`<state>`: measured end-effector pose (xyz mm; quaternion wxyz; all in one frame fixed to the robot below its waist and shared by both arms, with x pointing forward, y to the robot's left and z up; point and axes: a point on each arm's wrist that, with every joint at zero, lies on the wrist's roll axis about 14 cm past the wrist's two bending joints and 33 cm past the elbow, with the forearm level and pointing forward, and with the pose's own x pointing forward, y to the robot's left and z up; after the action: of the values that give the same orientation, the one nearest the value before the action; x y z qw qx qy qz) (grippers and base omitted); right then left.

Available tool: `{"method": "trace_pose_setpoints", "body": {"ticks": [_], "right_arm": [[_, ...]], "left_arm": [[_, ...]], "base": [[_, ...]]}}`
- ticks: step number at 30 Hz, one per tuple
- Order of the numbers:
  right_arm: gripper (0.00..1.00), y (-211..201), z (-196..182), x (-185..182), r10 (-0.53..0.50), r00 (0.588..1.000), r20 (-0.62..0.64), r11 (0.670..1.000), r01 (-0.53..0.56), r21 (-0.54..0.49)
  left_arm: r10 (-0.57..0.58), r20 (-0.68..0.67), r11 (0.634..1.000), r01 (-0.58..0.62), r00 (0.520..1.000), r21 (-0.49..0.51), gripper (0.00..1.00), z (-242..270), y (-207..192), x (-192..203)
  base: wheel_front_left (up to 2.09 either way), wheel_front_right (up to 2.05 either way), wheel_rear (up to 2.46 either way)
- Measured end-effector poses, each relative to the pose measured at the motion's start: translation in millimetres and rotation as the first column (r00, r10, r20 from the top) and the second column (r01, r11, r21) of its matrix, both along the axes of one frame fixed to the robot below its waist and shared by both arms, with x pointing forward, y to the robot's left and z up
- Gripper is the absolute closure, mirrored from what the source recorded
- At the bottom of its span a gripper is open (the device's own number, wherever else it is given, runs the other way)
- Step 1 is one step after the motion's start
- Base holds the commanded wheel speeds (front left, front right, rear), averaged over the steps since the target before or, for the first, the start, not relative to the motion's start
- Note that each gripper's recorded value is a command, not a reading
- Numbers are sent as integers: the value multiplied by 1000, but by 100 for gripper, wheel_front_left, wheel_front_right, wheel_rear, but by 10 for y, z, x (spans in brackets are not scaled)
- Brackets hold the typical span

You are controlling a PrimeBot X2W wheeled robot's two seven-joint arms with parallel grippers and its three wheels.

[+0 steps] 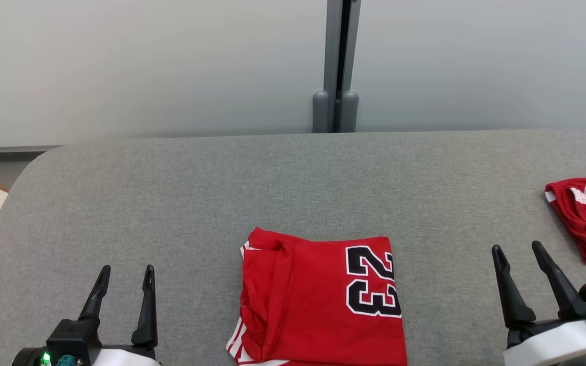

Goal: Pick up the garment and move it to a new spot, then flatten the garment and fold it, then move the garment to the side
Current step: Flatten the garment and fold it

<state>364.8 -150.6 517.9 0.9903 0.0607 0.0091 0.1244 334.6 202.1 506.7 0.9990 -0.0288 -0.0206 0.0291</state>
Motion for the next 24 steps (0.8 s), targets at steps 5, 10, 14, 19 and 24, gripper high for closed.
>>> {"method": "trace_pose_setpoints", "body": {"ticks": [5,10,14,19,24], "right_arm": [[0,-60,43,-169,-22,1000,-2,1000,22,-7],[0,-92,84,-298,-35,999,0,999,35,-12],[0,-108,125,-370,-41,999,8,999,41,-17],[0,-128,142,-405,-50,999,9,999,50,-13],[0,-132,145,-407,-53,999,8,999,53,-11]], "left_arm": [[-16,-6,1000,16,1000,-1,0,9,-23,-68],[-15,-17,1000,15,1000,2,0,2,2,-147],[-13,-22,1000,13,1000,-4,0,-4,0,-199],[-15,-30,1000,15,999,-5,0,-9,-8,-227],[-17,-29,1000,16,999,-7,0,1,-16,-221]], "base": [[0,0,0],[0,0,0],[0,0,0],[0,0,0],[0,0,0]]}}
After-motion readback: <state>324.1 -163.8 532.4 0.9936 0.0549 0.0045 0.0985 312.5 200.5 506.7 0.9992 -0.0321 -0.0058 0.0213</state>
